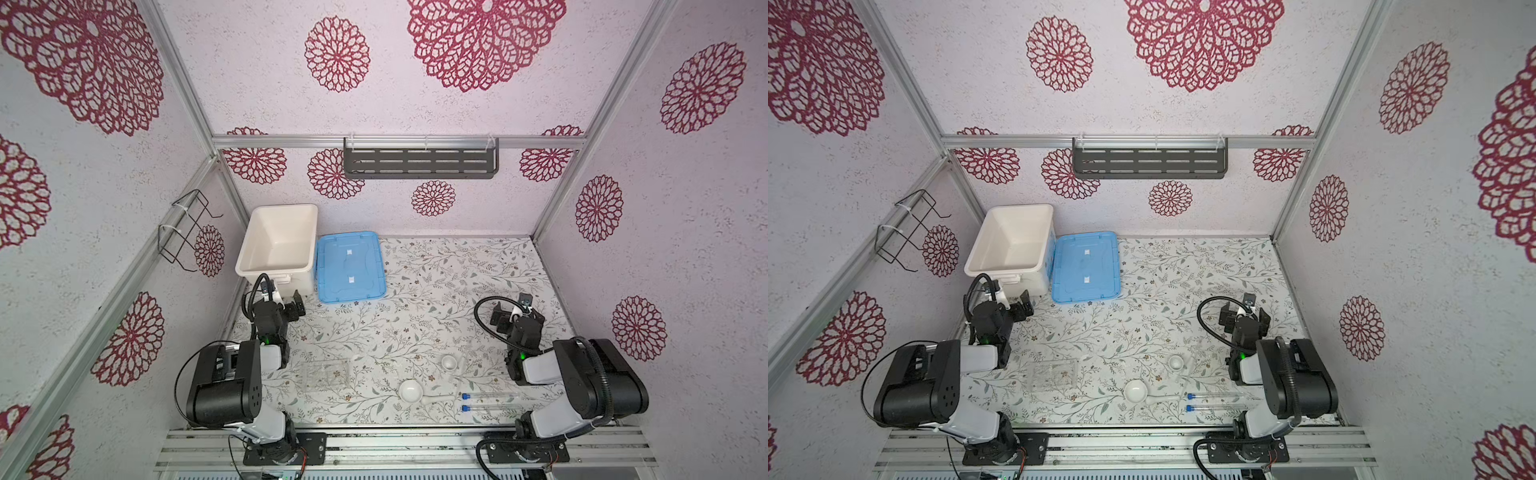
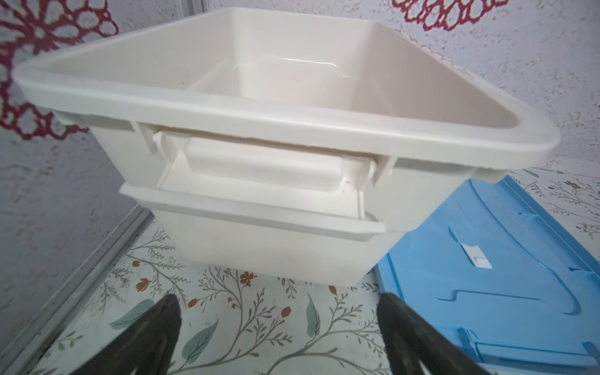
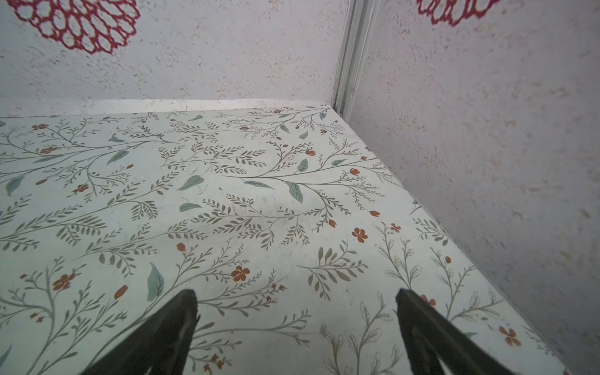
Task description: Organize the chemistry lab equipment
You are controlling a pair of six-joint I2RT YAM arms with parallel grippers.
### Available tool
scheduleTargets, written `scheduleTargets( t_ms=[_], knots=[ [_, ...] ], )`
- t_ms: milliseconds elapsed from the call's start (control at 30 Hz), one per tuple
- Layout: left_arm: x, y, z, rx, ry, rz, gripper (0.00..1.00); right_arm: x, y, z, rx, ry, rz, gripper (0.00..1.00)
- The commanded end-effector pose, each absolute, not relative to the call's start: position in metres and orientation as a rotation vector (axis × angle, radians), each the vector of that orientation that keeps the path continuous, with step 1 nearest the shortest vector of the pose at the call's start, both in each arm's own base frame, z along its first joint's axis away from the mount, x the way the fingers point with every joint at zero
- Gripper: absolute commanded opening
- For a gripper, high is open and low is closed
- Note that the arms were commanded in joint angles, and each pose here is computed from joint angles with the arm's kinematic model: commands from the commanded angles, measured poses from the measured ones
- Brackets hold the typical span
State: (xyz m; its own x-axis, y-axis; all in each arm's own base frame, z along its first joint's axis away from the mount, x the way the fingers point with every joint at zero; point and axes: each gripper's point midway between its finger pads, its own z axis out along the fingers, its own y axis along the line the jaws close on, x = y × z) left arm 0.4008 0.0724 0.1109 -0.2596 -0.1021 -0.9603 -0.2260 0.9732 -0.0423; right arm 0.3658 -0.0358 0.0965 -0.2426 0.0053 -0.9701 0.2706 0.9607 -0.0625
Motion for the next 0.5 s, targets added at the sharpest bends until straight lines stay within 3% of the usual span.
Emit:
scheduleTargets(
  t_ms=[0,467],
  knots=[
    [0.4058,0.0728,0.1196,-0.228,1.818,0.119,0.97,0.3705,-0.0391,0.1155,0.242,1.731,-0.24,0.99],
    [0.4056,0.0729,0.1195,-0.228,1.818,0.119,0.97,0.371,-0.039,0.1161,0.242,1.729,-0.239,0.99]
  ],
)
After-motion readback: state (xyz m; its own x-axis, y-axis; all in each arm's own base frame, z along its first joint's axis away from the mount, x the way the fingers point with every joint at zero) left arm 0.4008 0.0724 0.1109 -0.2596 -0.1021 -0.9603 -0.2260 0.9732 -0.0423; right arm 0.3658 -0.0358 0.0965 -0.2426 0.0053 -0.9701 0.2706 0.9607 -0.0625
